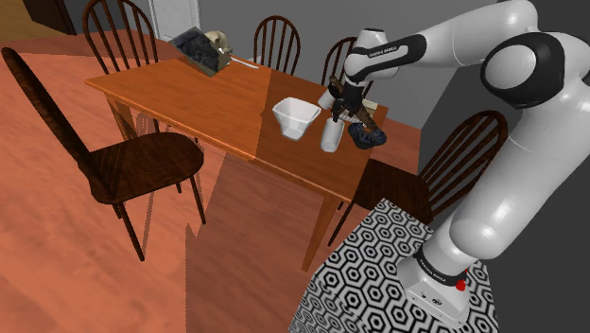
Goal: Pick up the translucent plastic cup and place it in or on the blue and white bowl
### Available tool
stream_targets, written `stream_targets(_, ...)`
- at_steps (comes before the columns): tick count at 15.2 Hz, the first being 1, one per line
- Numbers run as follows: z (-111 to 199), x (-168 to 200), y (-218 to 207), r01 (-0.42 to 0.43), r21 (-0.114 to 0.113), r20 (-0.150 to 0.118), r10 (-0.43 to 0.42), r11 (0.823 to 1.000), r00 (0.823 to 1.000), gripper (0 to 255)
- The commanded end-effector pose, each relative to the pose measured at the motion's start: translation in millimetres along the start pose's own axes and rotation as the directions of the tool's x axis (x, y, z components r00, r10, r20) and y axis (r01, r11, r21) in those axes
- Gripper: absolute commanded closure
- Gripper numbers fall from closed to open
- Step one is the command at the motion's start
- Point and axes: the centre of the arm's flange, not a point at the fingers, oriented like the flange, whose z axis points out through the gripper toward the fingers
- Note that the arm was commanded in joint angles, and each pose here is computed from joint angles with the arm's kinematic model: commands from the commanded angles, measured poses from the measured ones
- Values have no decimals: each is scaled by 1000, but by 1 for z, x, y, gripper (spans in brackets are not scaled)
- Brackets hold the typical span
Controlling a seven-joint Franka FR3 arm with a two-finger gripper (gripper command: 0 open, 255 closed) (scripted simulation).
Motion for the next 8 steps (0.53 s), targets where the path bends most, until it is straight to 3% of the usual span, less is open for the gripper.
stream_targets(1,12,4,5,-2,-3,2,2,1000,1000,0)
stream_targets(8,46,4,5,-2,-3,2,2,1000,1000,0)
